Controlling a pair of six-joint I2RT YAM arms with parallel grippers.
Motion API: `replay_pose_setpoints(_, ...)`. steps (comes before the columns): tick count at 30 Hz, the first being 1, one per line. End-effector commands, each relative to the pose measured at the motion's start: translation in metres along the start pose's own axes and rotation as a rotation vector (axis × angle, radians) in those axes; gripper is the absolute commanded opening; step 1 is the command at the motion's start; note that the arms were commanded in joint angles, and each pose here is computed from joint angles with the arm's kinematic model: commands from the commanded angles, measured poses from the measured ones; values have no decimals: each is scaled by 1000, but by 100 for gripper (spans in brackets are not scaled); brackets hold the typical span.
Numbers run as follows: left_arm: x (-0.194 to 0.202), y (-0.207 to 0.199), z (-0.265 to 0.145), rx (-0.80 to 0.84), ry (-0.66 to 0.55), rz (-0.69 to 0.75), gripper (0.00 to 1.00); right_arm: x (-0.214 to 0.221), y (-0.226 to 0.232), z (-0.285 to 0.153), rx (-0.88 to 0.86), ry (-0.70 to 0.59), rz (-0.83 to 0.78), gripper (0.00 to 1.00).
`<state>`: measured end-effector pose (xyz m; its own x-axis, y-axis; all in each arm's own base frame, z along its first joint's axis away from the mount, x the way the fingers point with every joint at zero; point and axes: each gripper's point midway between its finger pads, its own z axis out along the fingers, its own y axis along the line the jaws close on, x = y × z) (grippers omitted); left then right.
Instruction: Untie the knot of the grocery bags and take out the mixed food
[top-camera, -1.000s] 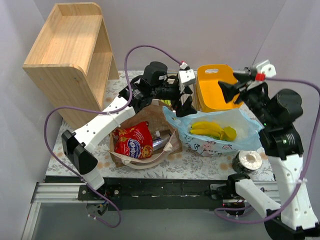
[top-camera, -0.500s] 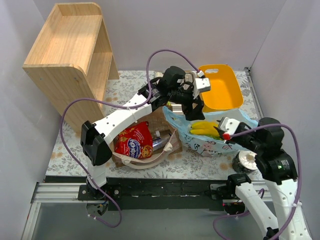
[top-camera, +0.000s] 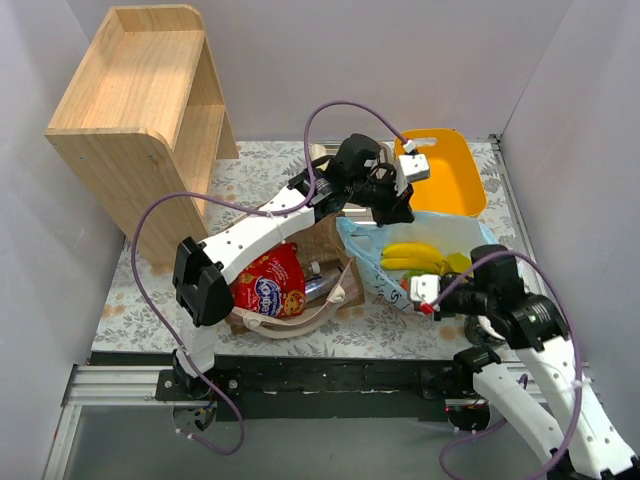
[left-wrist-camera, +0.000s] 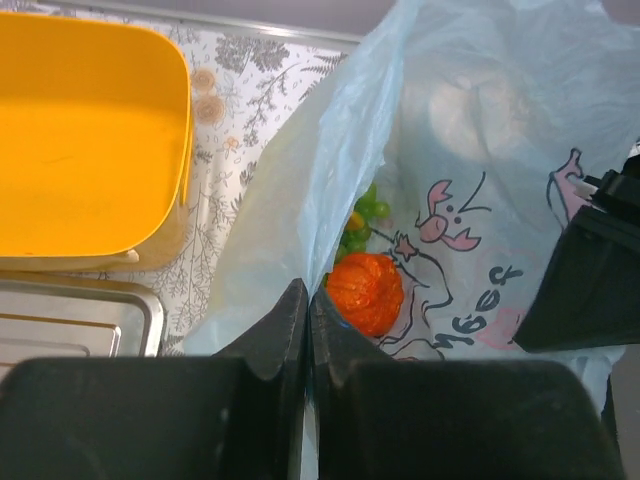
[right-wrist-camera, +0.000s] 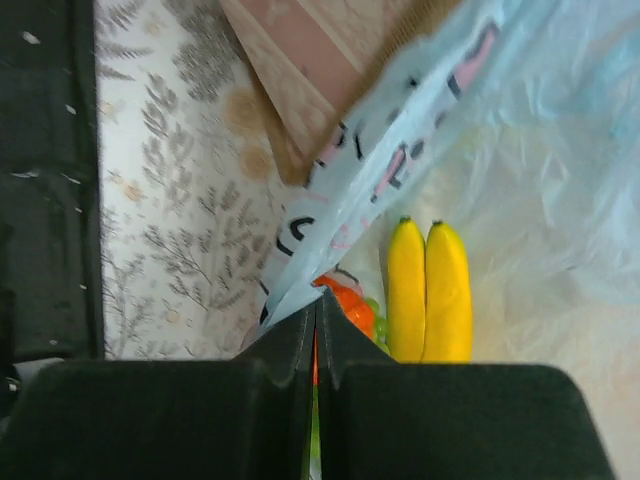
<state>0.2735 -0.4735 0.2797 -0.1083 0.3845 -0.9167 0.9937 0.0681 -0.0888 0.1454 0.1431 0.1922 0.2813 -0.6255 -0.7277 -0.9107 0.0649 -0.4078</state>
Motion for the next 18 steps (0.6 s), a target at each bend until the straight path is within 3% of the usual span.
replay_pose_setpoints(1,-67,-39,-41,16,-184,72,0,-29,39,-10,-77,-165,-12,1)
replay_pose_setpoints(4,-78,-63,-54,26,-234,102,0,-14,55,-1,-145,-155,-84,1)
replay_pose_setpoints(8,-95,-82,-61,29,-282,142,0,28,90,3,-295,-38,-190,1)
replay_pose_setpoints(13,-129,-95,-73,18,-355,171,0,23,100,-5,-292,-80,-291,1)
replay_pose_setpoints(18,-95,-89,-64,-3,-286,168,0,8,54,-4,-87,-58,-114,1)
